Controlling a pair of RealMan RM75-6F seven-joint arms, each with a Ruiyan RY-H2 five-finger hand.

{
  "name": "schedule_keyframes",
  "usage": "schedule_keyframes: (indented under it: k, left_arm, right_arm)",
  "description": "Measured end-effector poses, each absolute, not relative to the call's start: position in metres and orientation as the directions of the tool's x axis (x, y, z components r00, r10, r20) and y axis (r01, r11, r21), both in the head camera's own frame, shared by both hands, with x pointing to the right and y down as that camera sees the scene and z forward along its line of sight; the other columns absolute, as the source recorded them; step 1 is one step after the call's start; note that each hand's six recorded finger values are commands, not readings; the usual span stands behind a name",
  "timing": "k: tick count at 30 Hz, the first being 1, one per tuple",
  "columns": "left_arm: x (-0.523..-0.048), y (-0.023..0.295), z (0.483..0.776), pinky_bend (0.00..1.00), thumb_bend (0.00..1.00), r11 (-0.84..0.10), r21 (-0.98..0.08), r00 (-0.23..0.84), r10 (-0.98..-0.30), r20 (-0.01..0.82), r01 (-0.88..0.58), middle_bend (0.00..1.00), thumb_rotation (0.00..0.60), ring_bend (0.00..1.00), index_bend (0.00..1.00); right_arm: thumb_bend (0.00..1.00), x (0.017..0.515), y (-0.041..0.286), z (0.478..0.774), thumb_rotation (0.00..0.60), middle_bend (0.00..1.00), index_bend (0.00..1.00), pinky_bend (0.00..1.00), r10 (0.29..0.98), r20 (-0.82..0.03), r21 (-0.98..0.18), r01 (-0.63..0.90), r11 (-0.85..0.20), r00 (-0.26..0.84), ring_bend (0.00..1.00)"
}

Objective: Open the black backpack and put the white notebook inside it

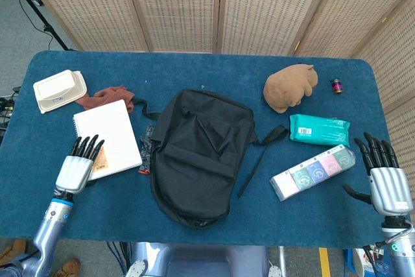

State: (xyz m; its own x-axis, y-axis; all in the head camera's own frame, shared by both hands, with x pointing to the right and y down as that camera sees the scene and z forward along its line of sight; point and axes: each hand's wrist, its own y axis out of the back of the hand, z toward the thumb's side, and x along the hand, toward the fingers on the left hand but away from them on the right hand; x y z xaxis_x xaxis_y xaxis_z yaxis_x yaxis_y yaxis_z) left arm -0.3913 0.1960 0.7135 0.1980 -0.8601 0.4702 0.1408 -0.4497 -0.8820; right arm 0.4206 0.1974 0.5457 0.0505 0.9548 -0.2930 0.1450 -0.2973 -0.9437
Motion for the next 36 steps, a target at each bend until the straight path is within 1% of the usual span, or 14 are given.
schedule_keyframes:
  k: [1, 2, 4, 6, 9, 12, 16, 20, 21, 24, 27, 32, 36]
  left_arm:
    - [-0.39, 0.195, 0.713, 0.02, 0.12, -0.447, -0.884, 0.198, -0.862, 0.466, 0.134, 0.0, 0.6, 0.0, 0.01]
    - [-0.39, 0.193, 0.713, 0.04, 0.15, -0.443, -0.887, 0.199, -0.865, 0.461, 0.129, 0.01, 0.6, 0.01, 0.04]
    - [-0.388, 0.191, 0.711, 0.12, 0.18, -0.428, -0.895, 0.204, -0.872, 0.445, 0.123, 0.07, 0.6, 0.07, 0.15]
    - [-0.388, 0.189, 0.708, 0.2, 0.2, -0.405, -0.906, 0.214, -0.881, 0.423, 0.122, 0.15, 0.6, 0.15, 0.25]
    - [-0.389, 0.187, 0.704, 0.3, 0.24, -0.375, -0.919, 0.229, -0.89, 0.394, 0.124, 0.24, 0.6, 0.24, 0.35]
    - [-0.39, 0.187, 0.703, 0.38, 0.28, -0.366, -0.923, 0.236, -0.893, 0.384, 0.119, 0.29, 0.6, 0.29, 0.42]
    - [-0.394, 0.184, 0.702, 0.45, 0.33, -0.358, -0.926, 0.23, -0.898, 0.376, 0.117, 0.35, 0.6, 0.33, 0.49]
    - [-0.399, 0.181, 0.7, 0.53, 0.37, -0.356, -0.929, 0.221, -0.902, 0.37, 0.101, 0.47, 0.6, 0.42, 0.61]
    - [-0.401, 0.178, 0.697, 0.54, 0.38, -0.348, -0.932, 0.218, -0.907, 0.361, 0.098, 0.5, 0.6, 0.45, 0.65]
    - [-0.408, 0.17, 0.687, 0.58, 0.41, -0.32, -0.944, 0.211, -0.92, 0.33, 0.082, 0.56, 0.6, 0.5, 0.71]
    - [-0.411, 0.164, 0.679, 0.6, 0.43, -0.297, -0.953, 0.203, -0.931, 0.303, 0.064, 0.59, 0.6, 0.53, 0.76]
    - [-0.413, 0.156, 0.668, 0.6, 0.44, -0.265, -0.964, 0.194, -0.945, 0.264, 0.023, 0.61, 0.6, 0.54, 0.78]
    - [-0.409, 0.147, 0.654, 0.6, 0.44, -0.229, -0.973, 0.199, -0.954, 0.222, -0.01, 0.62, 0.6, 0.55, 0.79]
  right_arm:
    - [0.0, 0.421, 0.197, 0.546, 0.6, 0.0, 0.04, 0.0, 0.955, -0.294, -0.943, 0.145, -0.298, 0.05, 0.0]
    - [0.0, 0.421, 0.197, 0.546, 0.6, 0.0, 0.04, 0.0, 0.955, -0.294, -0.944, 0.145, -0.298, 0.05, 0.0]
    - [0.0, 0.421, 0.198, 0.546, 0.6, 0.0, 0.04, 0.0, 0.954, -0.295, -0.943, 0.144, -0.299, 0.049, 0.0]
    - [0.0, 0.421, 0.198, 0.547, 0.6, 0.0, 0.04, 0.0, 0.953, -0.298, -0.942, 0.143, -0.302, 0.049, 0.0]
    - [0.0, 0.42, 0.198, 0.548, 0.6, 0.0, 0.04, 0.0, 0.952, -0.303, -0.941, 0.141, -0.307, 0.052, 0.0]
    - [0.0, 0.419, 0.199, 0.549, 0.6, 0.0, 0.04, 0.0, 0.949, -0.309, -0.94, 0.137, -0.314, 0.057, 0.0]
    - [0.0, 0.415, 0.201, 0.552, 0.6, 0.0, 0.05, 0.0, 0.945, -0.321, -0.936, 0.13, -0.327, 0.066, 0.0]
    - [0.0, 0.411, 0.202, 0.555, 0.6, 0.0, 0.05, 0.0, 0.938, -0.339, -0.929, 0.127, -0.346, 0.079, 0.0]
    - [0.0, 0.409, 0.203, 0.557, 0.6, 0.0, 0.05, 0.0, 0.933, -0.348, -0.926, 0.122, -0.357, 0.089, 0.0]
    - [0.0, 0.403, 0.203, 0.561, 0.6, 0.01, 0.07, 0.0, 0.917, -0.378, -0.915, 0.101, -0.391, 0.128, 0.0]
    - [0.0, 0.396, 0.203, 0.564, 0.6, 0.05, 0.09, 0.01, 0.902, -0.398, -0.907, 0.078, -0.415, 0.168, 0.0]
    - [0.0, 0.381, 0.203, 0.57, 0.6, 0.12, 0.14, 0.07, 0.857, -0.452, -0.873, 0.073, -0.482, 0.247, 0.03]
    - [0.0, 0.359, 0.2, 0.577, 0.6, 0.14, 0.17, 0.11, 0.786, -0.515, -0.82, 0.071, -0.568, 0.341, 0.05]
